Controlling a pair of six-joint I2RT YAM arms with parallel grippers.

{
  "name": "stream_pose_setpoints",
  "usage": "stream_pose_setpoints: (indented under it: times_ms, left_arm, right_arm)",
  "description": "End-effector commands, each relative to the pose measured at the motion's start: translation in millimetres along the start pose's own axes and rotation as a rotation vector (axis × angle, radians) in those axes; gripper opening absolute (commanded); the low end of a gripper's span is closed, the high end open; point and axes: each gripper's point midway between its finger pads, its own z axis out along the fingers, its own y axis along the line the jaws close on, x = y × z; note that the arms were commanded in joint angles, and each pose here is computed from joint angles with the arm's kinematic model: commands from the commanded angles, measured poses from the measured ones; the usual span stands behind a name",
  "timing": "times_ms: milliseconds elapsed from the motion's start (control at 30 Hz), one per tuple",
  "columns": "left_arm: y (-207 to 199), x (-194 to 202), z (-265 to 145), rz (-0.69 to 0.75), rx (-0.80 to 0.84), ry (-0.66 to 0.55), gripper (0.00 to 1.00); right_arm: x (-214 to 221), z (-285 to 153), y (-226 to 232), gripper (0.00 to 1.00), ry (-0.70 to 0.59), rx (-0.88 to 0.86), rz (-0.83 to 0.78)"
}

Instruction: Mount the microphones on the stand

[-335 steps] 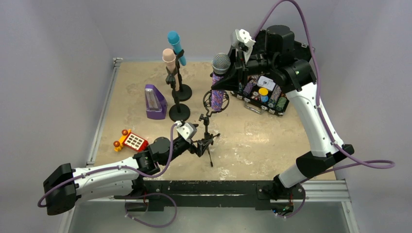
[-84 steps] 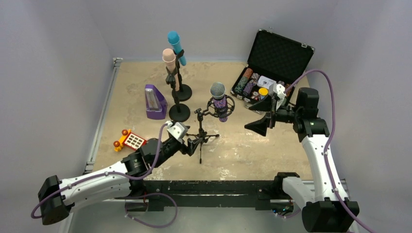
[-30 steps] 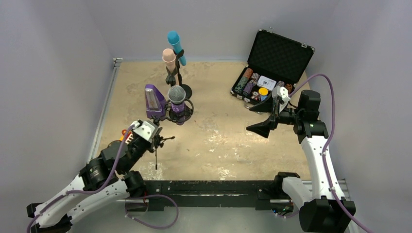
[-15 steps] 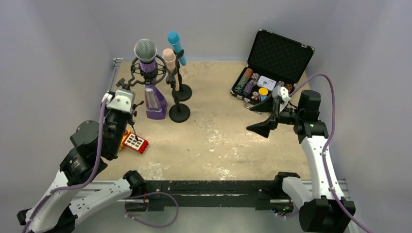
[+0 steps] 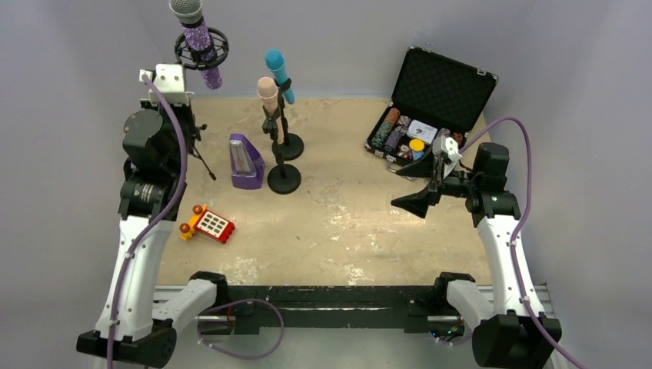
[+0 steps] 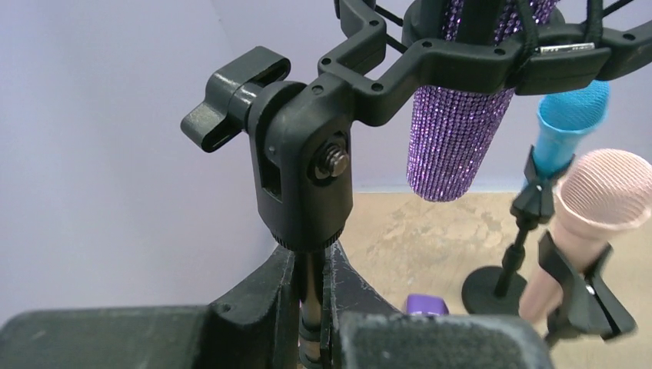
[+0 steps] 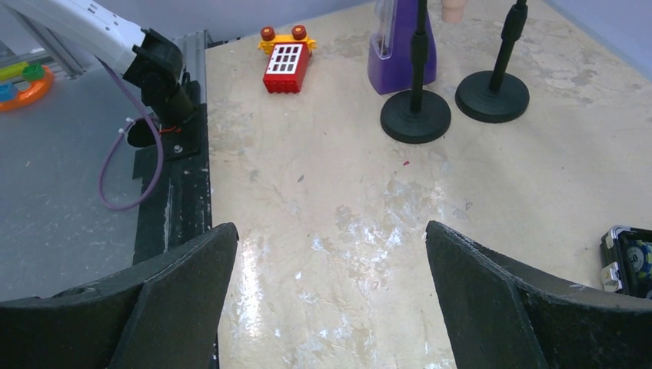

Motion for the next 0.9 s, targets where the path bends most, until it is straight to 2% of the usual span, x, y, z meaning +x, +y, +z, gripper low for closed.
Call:
stream_pose_setpoints:
  times_ms: [0, 300, 467, 567, 867]
  left_arm:
    - [8, -56, 38, -0.151, -0.008, -0.292, 0.0]
    - [26, -8, 97, -0.182, 0.007, -0.371, 0.0]
    - [20, 41, 119, -0.209, 0.077, -0.341, 0.0]
    - [14, 83, 130, -0.218, 0.091, -0.283, 0.0]
    - [8, 143, 142, -0.21, 0.103, -0.231, 0.0]
  right_arm:
    - [-8, -2, 9, 0.97, -0.021, -0.029, -0.043]
    - [-7, -2, 7, 0.97, -0.025, -0.035, -0.03]
    - [-6, -2, 5, 0.97, -0.023, -0.034, -0.023]
    - [-6, -2, 4, 0.97, -0.023, -0.031, -0.022]
    - [-6, -3, 4, 0.97, -0.029, -0.035, -0.023]
